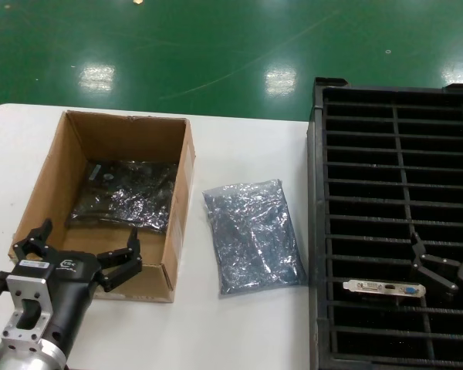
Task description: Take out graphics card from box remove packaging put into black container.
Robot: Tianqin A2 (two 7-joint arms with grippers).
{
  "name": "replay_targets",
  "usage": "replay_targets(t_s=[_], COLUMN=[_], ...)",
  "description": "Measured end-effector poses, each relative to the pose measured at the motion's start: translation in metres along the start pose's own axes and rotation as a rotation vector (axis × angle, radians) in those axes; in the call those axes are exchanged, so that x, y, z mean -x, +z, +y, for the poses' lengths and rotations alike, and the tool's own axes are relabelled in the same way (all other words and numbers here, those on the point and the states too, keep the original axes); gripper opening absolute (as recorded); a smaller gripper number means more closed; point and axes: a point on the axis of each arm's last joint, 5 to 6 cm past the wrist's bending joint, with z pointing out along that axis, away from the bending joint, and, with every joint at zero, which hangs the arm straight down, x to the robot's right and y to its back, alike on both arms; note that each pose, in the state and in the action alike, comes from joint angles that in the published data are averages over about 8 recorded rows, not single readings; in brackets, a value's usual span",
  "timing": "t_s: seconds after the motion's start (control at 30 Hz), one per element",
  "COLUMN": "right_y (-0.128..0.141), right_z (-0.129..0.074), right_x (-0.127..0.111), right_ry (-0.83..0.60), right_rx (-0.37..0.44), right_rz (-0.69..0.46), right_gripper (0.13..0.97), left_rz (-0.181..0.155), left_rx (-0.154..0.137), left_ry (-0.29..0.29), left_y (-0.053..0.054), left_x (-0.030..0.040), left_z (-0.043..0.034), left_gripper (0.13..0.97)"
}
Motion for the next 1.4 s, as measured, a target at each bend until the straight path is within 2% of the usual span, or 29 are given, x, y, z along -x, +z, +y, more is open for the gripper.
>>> replay_targets(t_s=[1.4], right_y=[0.0], right_z=[0.0], right_x=[0.0], right_ry=[0.0], right_rx=[0.0], right_rz=[0.0], right_gripper=[0.966], left_rz=[0.0], left_rx=[0.0], left_ry=[0.0], left_y=[0.0], left_x=[0.0], left_z=[0.0], left_gripper=[0.966])
